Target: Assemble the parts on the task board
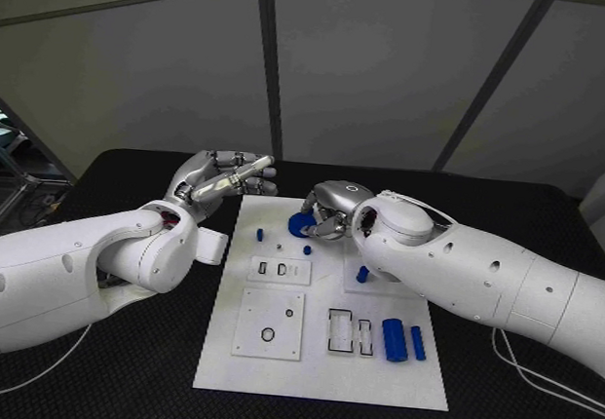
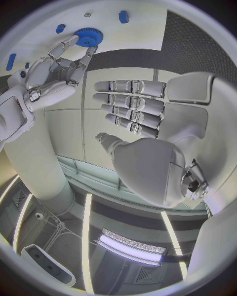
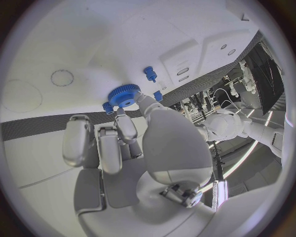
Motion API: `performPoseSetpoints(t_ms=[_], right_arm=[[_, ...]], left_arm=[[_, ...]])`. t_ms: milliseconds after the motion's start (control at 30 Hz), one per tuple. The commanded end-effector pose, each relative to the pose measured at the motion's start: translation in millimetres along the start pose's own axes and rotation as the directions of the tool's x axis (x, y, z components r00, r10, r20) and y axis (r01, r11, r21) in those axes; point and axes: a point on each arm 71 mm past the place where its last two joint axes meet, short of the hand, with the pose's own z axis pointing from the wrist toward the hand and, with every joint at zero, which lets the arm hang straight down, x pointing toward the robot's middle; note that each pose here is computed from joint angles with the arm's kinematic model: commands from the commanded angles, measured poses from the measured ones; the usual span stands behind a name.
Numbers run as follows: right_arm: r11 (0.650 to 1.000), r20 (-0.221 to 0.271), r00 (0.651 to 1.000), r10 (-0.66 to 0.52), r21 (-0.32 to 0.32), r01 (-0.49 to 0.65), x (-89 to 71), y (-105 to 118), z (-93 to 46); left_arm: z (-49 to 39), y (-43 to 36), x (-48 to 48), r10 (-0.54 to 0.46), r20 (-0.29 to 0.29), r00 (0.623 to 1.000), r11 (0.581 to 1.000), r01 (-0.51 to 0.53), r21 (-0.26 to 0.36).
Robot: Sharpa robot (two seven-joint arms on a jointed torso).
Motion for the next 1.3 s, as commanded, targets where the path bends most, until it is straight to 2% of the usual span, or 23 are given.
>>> performPoseSetpoints(t_ms=[33, 100, 333, 500, 667, 800, 1000, 1133, 1300], right_arm=[[1.0, -0.032, 0.999, 0.019, 0.007, -0.019, 2.5, -3, -0.6], [1.0, -0.004, 1.0, 0.029, 0.008, -0.029, 0.4, -4, -1.4], [0.993, 0.176, 0.978, 0.116, -0.03, -0.112, -15.5, -21, -18.0], [0.983, 0.238, 0.954, 0.184, -0.052, -0.176, -24.0, -39, -36.9], [0.973, 0.229, 0.945, 0.232, -0.038, -0.229, -28.0, -64, -58.9], [0.954, 0.18, 0.937, 0.299, -0.045, -0.296, -30.1, -95, -83.4], [0.941, 0.145, 0.93, 0.337, -0.016, -0.339, -32.6, -134, -111.1], [0.939, 0.138, 0.931, 0.337, 0.018, -0.343, -32.8, -153, -120.1], [0.94, 0.134, 0.935, 0.327, 0.05, -0.336, -31.4, -167, -121.7]], left_arm=[[0.4, -1.1, 0.8, 0.001, -0.009, 1.0, 1.0, -0.001, 0.001], [0.3, -1.2, 0.6, 0.001, -0.009, 1.0, 1.0, -0.001, 0.001], [-0.4, -1.4, -1.0, 0.002, -0.008, 1.0, 1.0, -0.002, 0.0], [-1.1, -1.8, -3.0, 0.004, -0.005, 1.0, 1.0, -0.004, -0.001], [-1.7, -2.0, -4.0, 0.005, -0.004, 1.0, 1.0, -0.005, -0.001], [-2.1, -2.2, -4.2, 0.005, -0.006, 1.0, 1.0, -0.005, 0.0], [-1.7, -2.0, -3.8, 0.003, -0.008, 1.0, 1.0, -0.003, 0.0], [-0.9, -1.5, -2.5, 0.001, -0.011, 1.0, 1.0, -0.001, 0.0], [0.0, -0.8, -1.7, 0.0, -0.013, 1.0, 1.0, 0.0, 0.0]])
